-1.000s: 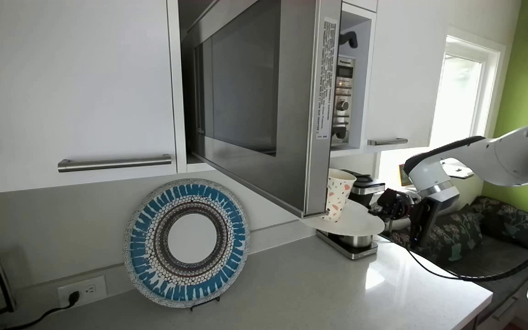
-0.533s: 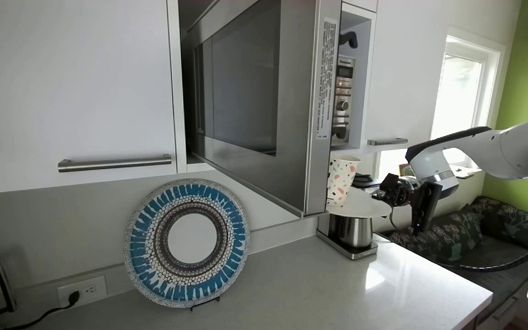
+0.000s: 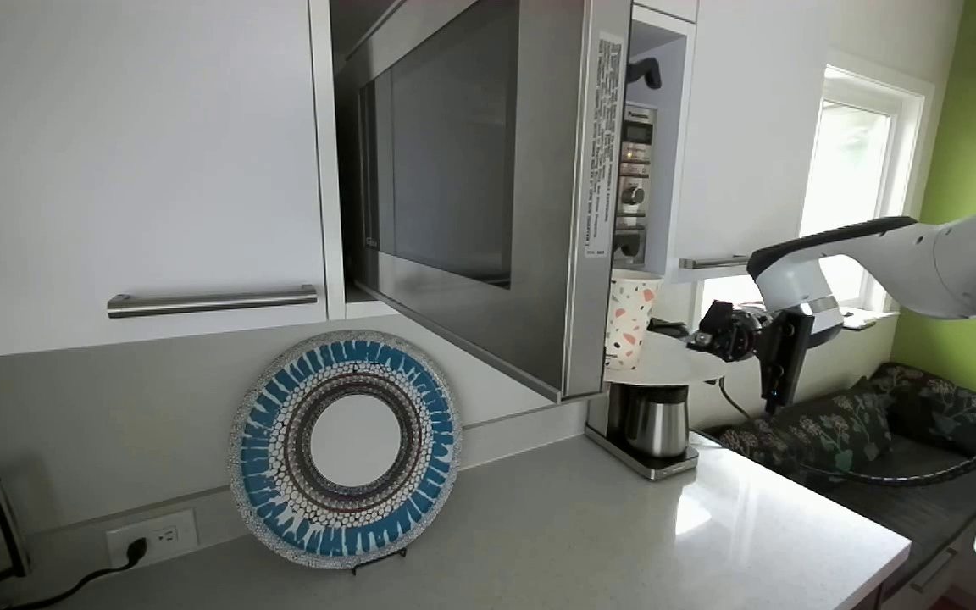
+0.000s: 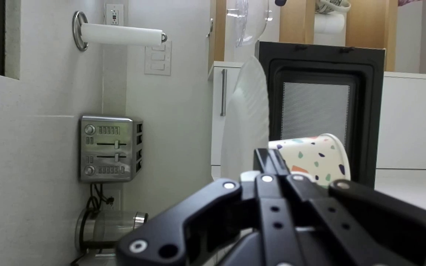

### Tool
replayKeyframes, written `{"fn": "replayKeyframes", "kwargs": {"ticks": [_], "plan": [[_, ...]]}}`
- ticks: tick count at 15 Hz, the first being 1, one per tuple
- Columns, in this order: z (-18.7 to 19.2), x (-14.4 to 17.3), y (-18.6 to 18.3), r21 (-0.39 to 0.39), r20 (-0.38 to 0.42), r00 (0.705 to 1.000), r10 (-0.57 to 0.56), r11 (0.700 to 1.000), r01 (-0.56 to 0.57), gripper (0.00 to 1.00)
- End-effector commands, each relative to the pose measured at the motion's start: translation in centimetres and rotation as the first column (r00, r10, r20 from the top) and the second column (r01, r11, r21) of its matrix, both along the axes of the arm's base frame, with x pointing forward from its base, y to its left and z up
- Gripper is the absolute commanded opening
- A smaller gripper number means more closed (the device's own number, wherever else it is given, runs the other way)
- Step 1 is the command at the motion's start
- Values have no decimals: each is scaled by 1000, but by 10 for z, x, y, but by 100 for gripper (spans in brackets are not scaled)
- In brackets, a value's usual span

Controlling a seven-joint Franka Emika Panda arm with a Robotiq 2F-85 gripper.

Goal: Put the white plate with a paper cup on it inside the microwave

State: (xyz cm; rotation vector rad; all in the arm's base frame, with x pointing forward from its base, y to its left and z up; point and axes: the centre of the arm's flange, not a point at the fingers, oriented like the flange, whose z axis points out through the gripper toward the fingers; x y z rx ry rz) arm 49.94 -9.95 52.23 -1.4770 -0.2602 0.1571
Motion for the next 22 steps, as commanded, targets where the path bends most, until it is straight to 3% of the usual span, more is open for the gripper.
{"fn": "replayKeyframes", "kwargs": {"ticks": [1, 2, 8, 22], "plan": [[24, 0, 4, 3, -14, 1000, 20, 1000, -20, 0], [10, 0, 1, -6, 2, 1000, 4, 1000, -4, 0], [11, 1, 1, -8, 5, 1000, 5, 1000, -5, 1], [74, 8, 10, 58, -4, 997, -83, 995, 83, 0]]}}
